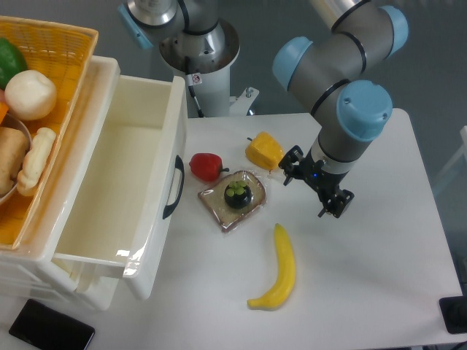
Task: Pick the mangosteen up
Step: 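Move the open gripper over the dark mangosteen on the glass dish, then lower the gripper down around the mangosteen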
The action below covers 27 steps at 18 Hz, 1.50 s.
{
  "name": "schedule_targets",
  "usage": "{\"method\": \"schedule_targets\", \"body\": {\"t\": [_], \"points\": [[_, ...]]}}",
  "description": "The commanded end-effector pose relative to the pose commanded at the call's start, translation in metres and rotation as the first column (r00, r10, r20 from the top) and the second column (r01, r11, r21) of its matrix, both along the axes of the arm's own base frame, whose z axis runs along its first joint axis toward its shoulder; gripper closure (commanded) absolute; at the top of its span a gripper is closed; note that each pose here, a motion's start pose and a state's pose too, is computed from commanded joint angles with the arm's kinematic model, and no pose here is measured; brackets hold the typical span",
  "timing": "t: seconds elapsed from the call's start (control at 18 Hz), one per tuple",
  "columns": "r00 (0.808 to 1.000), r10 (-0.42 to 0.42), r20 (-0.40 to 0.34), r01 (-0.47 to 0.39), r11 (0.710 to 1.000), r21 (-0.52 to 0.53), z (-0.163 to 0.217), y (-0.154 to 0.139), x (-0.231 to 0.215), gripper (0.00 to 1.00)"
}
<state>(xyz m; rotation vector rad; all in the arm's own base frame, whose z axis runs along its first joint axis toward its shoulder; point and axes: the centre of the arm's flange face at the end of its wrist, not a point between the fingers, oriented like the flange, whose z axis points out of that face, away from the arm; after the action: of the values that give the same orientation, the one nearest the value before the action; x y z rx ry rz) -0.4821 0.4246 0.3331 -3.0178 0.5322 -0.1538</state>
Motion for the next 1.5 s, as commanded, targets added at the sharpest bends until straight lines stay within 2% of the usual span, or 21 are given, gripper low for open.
{"method": "schedule_targets", "body": {"t": [0.28,0.39,0.44,0.56,0.83,1.06,1.28,1.39,1.5], "points": [[1.0,-0.004,0.006,0.004,1.0,-0.011,-0.004,0.005,0.008,0.0],[1.0,0.023,0.009,-0.023,0.999,-0.027,-0.013,0.003,0.02,0.0],[0.999,0.047,-0.024,-0.047,0.999,-0.013,-0.01,0.0,0.029,0.0],[0.996,0.077,-0.045,-0.077,0.997,0.003,-0.028,-0.004,0.049,0.0],[0.999,0.044,-0.025,-0.044,0.999,-0.018,-0.037,0.003,0.078,0.0],[0.996,0.089,-0.009,-0.089,0.995,-0.041,-0.035,0.006,0.093,0.0],[0.998,0.067,0.015,-0.066,0.996,-0.064,-0.046,0.018,0.114,0.0],[0.997,0.065,0.035,-0.061,0.993,-0.097,-0.064,0.011,0.123,0.0],[0.998,0.056,0.02,-0.052,0.989,-0.136,-0.071,0.007,0.128,0.0]]}}
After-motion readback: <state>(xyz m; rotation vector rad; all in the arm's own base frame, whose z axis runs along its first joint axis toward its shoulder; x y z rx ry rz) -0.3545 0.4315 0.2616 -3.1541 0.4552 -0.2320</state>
